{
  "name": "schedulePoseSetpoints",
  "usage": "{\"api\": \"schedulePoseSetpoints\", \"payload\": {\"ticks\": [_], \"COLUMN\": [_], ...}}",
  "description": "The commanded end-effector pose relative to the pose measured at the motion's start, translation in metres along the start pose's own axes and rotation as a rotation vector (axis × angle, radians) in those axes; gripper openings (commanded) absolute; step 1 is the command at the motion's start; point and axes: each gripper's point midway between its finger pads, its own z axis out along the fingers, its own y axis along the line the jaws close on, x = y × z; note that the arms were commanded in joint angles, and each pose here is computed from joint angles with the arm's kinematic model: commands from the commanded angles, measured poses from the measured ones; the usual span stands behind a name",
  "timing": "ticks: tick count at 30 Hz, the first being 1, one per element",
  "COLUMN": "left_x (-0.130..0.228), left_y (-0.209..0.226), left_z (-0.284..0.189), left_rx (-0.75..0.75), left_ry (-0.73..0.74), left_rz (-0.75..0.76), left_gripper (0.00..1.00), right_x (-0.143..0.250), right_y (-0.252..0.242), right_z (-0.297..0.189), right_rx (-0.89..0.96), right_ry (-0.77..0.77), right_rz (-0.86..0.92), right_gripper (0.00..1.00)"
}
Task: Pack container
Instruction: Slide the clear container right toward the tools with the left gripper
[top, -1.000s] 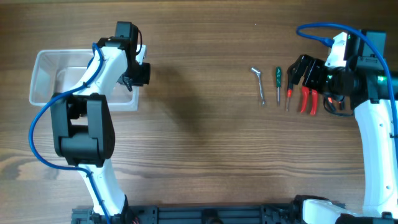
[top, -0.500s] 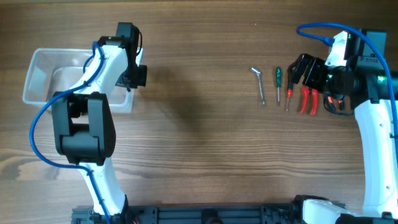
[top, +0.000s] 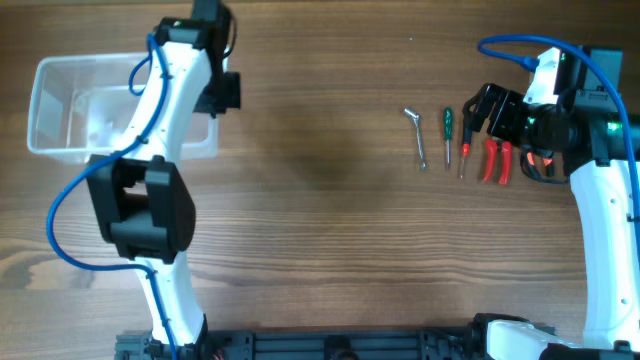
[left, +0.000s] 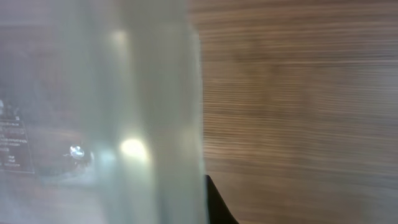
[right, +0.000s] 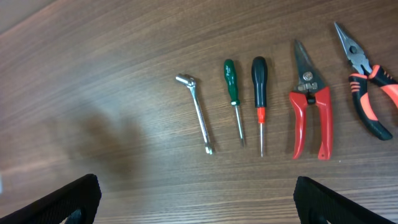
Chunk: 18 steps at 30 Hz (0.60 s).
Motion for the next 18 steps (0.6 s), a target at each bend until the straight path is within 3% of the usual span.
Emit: {"api": "schedulePoseSetpoints", "payload": {"ticks": [1,7,18], "left_x": [-0.015,-0.013,0.005], "left_y": [-0.027,-0.105,-0.209], "left_z": [-0.045,-0.086,-0.107], "left_rx": [-0.039,0.046,0.135], "left_ry": [-0.115,-0.226,-0.362], "left_rz": [-0.008,-0.018,-0.072], "left_gripper": [0.04,0.04,0.04], "right_x": [-0.008,-0.008,-0.007], "right_y": [0.001,0.001,0.001], "right_z": [-0.003,-0.003,-0.003], "right_rx": [0.012,0.011,0.011], "right_ry": [-0.024,-0.027,-0.023], "right_rz": [0.003,0.002,0.008], "right_gripper": [1.0,1.0,1.0]}}
